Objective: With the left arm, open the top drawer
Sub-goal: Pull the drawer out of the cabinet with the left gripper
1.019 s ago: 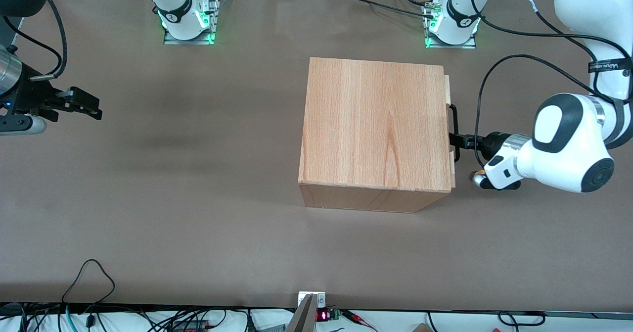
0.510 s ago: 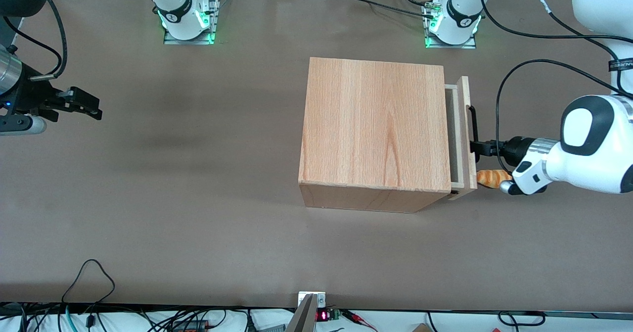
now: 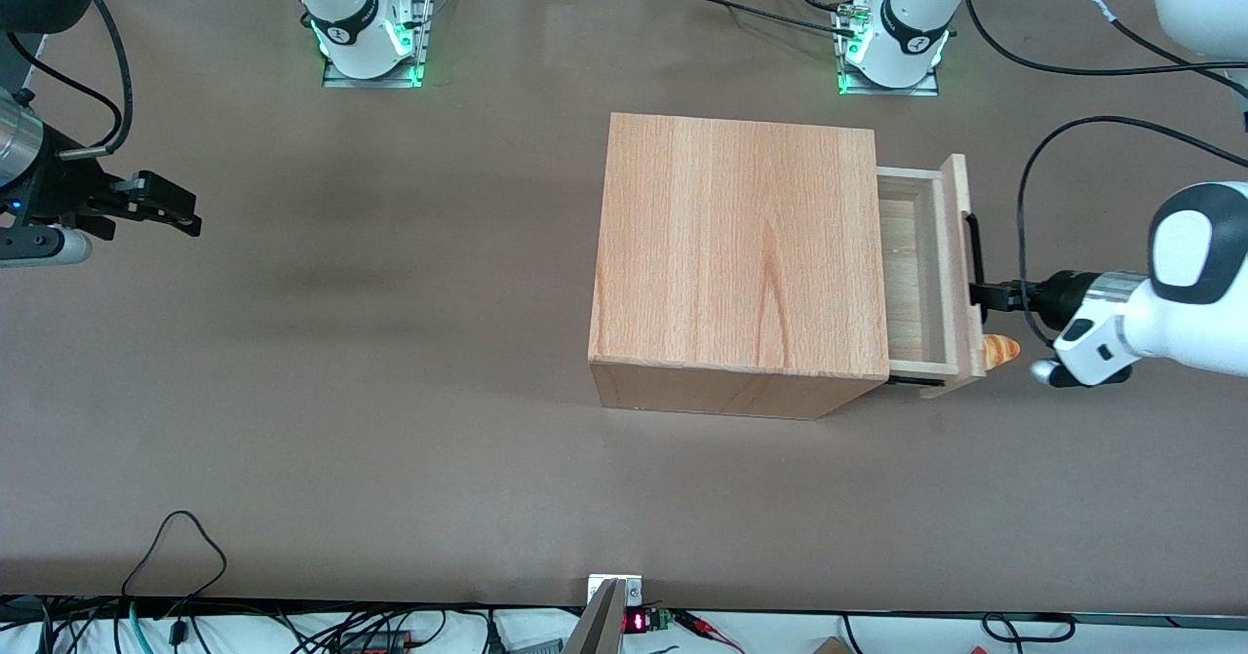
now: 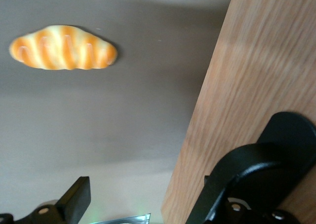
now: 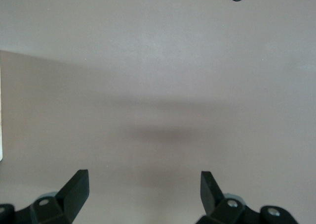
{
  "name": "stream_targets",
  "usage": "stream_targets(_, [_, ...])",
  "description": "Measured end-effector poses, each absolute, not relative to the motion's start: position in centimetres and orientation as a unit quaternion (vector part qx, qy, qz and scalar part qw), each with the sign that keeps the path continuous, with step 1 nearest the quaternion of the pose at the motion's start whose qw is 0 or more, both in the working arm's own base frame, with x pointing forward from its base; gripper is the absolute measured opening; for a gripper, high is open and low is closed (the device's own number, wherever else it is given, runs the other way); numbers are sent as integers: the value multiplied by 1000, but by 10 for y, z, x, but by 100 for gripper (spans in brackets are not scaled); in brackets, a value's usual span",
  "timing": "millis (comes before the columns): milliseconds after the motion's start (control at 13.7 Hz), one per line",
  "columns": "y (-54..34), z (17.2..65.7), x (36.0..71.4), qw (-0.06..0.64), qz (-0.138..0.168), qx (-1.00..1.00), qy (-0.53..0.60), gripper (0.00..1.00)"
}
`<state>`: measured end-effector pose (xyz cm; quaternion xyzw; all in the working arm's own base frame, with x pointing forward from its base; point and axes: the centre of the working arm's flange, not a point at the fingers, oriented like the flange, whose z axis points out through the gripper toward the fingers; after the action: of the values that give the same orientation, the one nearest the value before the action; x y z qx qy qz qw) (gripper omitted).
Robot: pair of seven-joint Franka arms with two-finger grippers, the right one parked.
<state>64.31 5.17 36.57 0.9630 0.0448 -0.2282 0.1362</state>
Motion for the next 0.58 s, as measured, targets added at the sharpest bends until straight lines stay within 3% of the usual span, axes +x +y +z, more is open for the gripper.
stream_targets(583, [115, 365, 636, 144, -218, 962, 84, 100])
